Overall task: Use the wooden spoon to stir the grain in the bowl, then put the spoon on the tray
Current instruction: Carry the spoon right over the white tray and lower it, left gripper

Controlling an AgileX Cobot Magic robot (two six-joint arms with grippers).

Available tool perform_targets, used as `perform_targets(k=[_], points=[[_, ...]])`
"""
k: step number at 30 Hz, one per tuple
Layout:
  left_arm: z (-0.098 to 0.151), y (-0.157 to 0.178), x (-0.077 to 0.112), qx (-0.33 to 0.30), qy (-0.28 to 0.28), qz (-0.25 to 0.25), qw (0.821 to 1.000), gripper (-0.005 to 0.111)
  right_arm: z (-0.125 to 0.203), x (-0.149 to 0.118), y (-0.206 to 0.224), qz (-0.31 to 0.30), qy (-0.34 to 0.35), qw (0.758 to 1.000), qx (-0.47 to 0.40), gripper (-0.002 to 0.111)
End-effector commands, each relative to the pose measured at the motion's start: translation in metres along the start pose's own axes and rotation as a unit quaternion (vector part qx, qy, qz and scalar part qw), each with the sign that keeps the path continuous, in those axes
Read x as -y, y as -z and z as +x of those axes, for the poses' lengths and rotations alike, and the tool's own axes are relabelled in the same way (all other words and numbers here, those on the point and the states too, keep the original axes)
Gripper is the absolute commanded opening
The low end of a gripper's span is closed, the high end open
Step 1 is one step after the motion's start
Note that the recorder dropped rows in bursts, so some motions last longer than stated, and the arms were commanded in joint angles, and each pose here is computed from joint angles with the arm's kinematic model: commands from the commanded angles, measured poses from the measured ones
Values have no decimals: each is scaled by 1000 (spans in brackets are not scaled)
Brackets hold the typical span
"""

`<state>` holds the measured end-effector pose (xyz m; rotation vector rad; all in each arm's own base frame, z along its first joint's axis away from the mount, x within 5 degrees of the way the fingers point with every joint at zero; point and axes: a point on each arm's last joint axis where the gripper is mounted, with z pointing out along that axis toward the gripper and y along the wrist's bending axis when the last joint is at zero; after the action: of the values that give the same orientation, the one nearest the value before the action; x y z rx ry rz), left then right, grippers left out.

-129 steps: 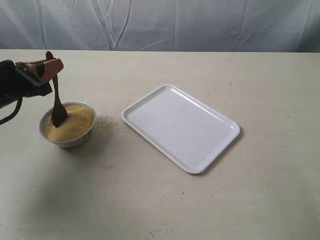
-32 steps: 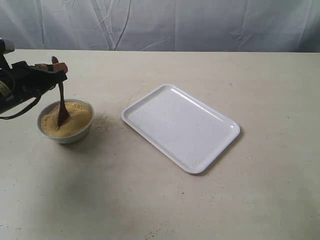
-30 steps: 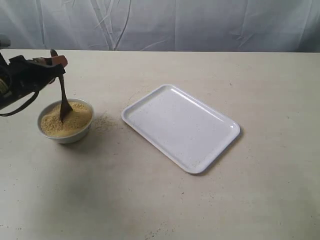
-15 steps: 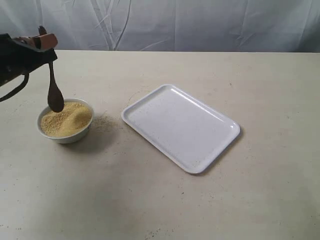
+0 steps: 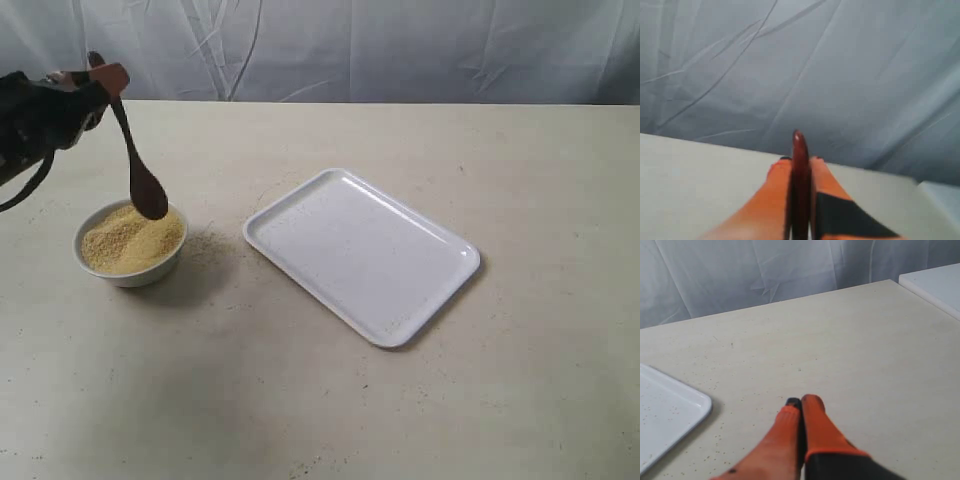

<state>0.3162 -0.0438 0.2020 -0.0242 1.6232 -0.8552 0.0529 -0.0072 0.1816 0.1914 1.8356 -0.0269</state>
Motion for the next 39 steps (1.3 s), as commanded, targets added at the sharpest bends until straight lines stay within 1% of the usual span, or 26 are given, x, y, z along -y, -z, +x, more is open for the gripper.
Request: perform_targets(k=[1, 3, 4, 6, 8, 9, 10, 13, 14, 16, 18, 20, 22, 25, 28, 30, 32, 35, 38, 39], points=[[-16, -6, 21, 29, 63, 93, 993, 0, 0, 0, 0, -2, 2, 1000, 5, 0], [-22, -11, 33, 30, 83, 115, 989, 0, 0, 0, 0, -2, 2, 1000, 5, 0], [-22, -15, 42, 24, 97, 129, 987, 0, 0, 0, 0, -2, 2, 1000, 5, 0], [-20, -26, 56, 3, 105, 130, 986, 0, 0, 0, 0, -2, 2, 1000, 5, 0], [-13, -42, 75, -30, 99, 124, 987, 0, 0, 0, 0, -2, 2, 1000, 5, 0], [-9, -49, 84, -44, 96, 115, 988, 0, 0, 0, 0, -2, 2, 1000, 5, 0], [-2, -59, 96, -69, 90, 92, 989, 0, 0, 0, 0, -2, 2, 1000, 5, 0], [14, -80, 120, -97, 98, 23, 990, 0, 0, 0, 0, -2, 2, 1000, 5, 0], [19, -87, 129, -99, 108, 15, 989, 0, 0, 0, 0, -2, 2, 1000, 5, 0], [33, -101, 140, -94, 156, 9, 983, 0, 0, 0, 0, -2, 2, 1000, 5, 0], [51, -115, 143, -97, 197, -4, 976, 0, 0, 0, 0, -2, 2, 1000, 5, 0], [69, -127, 142, -98, 236, -24, 967, 0, 0, 0, 0, -2, 2, 1000, 5, 0], [90, -137, 139, -104, 278, -52, 953, 0, 0, 0, 0, -2, 2, 1000, 5, 0], [120, -146, 132, -126, 325, -95, 933, 0, 0, 0, 0, -2, 2, 1000, 5, 0], [145, -148, 126, -155, 331, -121, 923, 4, 0, 0, 0, -2, 2, 1000, 5, 0], [155, -148, 123, -163, 331, -129, 920, 11, 0, 0, 0, -2, 2, 1000, 5, 0], [163, -148, 121, -170, 329, -136, 919, 22, 0, 0, 0, -2, 2, 1000, 5, 0], [168, -148, 118, -175, 324, -136, 920, 41, 0, 0, 0, -2, 2, 1000, 5, 0], [171, -148, 116, -180, 322, -141, 919, 54, 0, 0, 0, -2, 2, 1000, 5, 0], [172, -148, 116, -181, 322, -142, 918, 56, 0, 0, 0, -2, 2, 1000, 5, 0]])
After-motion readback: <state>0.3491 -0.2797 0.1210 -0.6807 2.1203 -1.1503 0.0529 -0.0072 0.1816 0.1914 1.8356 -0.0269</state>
